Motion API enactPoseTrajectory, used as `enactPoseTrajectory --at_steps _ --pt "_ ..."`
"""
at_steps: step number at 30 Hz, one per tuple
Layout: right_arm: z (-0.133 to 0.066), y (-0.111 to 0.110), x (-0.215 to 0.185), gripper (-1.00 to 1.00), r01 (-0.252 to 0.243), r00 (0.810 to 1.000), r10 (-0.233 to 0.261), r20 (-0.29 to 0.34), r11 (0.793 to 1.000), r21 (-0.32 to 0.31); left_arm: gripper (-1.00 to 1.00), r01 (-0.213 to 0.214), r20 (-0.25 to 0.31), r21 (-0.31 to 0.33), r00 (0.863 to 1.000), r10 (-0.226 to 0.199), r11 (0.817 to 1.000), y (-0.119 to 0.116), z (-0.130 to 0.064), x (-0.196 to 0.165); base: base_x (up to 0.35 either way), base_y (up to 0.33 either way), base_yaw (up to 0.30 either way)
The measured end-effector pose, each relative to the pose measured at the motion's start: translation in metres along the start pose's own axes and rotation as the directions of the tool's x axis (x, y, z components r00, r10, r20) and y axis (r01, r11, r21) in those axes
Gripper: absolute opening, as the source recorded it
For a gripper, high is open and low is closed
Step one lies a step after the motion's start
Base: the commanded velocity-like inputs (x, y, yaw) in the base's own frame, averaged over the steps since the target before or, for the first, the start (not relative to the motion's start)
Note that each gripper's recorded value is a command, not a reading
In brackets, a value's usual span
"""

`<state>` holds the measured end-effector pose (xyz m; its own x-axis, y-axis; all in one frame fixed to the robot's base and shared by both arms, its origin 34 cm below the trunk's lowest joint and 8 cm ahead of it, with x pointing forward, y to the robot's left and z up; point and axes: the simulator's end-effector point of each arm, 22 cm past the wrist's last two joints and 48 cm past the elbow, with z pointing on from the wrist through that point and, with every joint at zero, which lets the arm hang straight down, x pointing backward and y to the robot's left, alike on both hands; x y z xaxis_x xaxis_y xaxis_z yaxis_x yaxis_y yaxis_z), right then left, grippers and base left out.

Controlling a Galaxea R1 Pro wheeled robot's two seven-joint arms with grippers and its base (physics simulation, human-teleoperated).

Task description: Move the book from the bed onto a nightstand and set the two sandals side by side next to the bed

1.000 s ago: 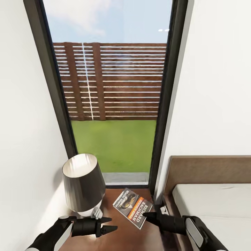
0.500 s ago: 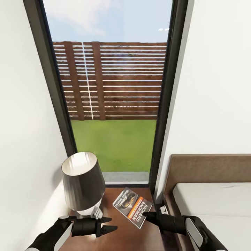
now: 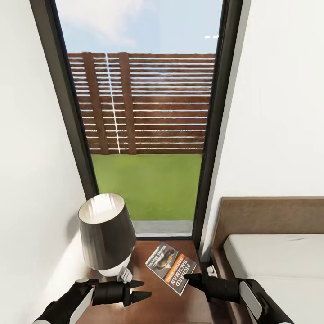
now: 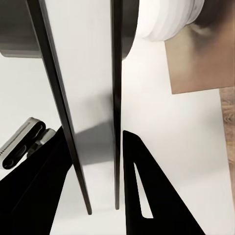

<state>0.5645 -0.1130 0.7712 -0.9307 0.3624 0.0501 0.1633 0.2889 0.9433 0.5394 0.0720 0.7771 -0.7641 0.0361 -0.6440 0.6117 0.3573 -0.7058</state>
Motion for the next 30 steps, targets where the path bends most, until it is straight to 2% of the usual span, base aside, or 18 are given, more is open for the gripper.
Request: enactPoseTrajectory --at_steps 3,8,12,30 --pt "0.002 -0.004 0.0 -1.0 0.0 1.0 0.0 0.0 1.0 0.0 1.0 0.009 0.001 0.008 1.0 -0.009 1.0 0.002 0.0 0.004 0.0 0.0 0.0" --pt "0.004 -0.011 -0.001 -1.0 0.0 1.0 0.0 0.0 1.0 0.0 1.0 0.014 0.002 0.097 1.0 -0.014 0.995 -0.011 0.0 0.01 0.0 0.0 0.0" --pt "0.006 -0.017 -0.001 -1.0 0.0 1.0 0.0 0.0 1.0 0.0 1.0 0.014 0.002 0.13 1.0 -0.015 0.991 -0.014 0.002 0.014 0.0 0.0 0.0" --pt "0.016 -0.045 -0.002 -1.0 0.002 1.0 -0.002 -0.001 1.0 0.001 1.0 0.015 0.001 0.139 1.0 -0.015 0.99 0.004 0.01 0.033 0.0 0.0 0.0"
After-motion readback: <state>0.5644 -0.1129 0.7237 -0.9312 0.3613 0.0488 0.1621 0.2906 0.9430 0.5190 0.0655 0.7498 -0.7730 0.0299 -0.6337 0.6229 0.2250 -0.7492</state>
